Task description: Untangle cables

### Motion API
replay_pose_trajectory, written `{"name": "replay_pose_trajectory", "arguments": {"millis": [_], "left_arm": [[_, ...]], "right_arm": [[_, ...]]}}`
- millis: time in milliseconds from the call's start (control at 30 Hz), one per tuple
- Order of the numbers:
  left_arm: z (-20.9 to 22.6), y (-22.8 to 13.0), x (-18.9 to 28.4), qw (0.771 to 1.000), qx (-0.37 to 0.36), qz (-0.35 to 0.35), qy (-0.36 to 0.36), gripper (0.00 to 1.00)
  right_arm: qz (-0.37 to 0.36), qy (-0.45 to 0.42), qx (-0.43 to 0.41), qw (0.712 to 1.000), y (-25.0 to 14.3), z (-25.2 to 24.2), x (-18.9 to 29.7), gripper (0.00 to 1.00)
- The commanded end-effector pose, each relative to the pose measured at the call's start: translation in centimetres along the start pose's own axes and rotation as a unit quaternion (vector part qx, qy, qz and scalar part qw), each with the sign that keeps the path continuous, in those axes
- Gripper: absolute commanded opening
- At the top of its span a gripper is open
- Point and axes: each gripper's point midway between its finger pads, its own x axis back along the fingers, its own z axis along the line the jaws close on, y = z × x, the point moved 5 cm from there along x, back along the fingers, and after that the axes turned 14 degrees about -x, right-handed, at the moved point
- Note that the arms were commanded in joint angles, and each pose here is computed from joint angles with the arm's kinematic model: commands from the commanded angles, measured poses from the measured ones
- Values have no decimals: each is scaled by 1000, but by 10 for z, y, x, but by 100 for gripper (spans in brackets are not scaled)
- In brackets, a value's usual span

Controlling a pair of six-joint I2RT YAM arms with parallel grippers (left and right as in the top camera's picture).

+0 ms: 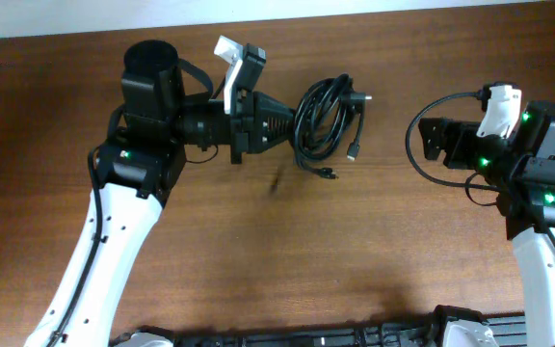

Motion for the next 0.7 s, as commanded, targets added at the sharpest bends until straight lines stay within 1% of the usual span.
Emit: {"name": "replay_pose_trajectory", "arguments": {"millis": [0, 67, 100, 133, 233, 300, 433, 467, 567, 667], "left_arm": [[-6, 9, 3, 998, -55, -7, 14, 0], [-6, 8, 3, 996, -83, -6, 14, 0], [-6, 8, 3, 993, -118, -5, 14, 0], [-7, 8, 3, 991, -136, -4, 13, 0], [-9, 7, -1, 983, -184, -2, 7, 0], [-10, 3, -7, 973, -229, 6, 9, 0], [4, -10, -20, 966, -242, 47, 79, 0], [6, -13, -25, 962, -247, 60, 98, 0], [10, -18, -35, 952, -263, 83, 130, 0], [12, -23, -45, 938, -286, 109, 164, 0]], "right_arm": [[6, 70, 7, 997, 3, 19, 5, 94], [8, 129, 18, 991, 4, 35, 10, 94], [9, 163, 26, 986, 4, 44, 15, 94], [10, 186, 32, 982, 4, 50, 18, 94], [15, 244, 46, 969, 2, 66, 31, 94], [15, 274, 57, 960, 0, 75, 41, 94], [18, 311, 68, 948, -4, 86, 55, 94], [19, 321, 69, 944, -6, 90, 59, 97], [21, 327, 57, 943, -6, 93, 65, 98], [31, 327, 23, 944, -6, 93, 65, 98]]}}
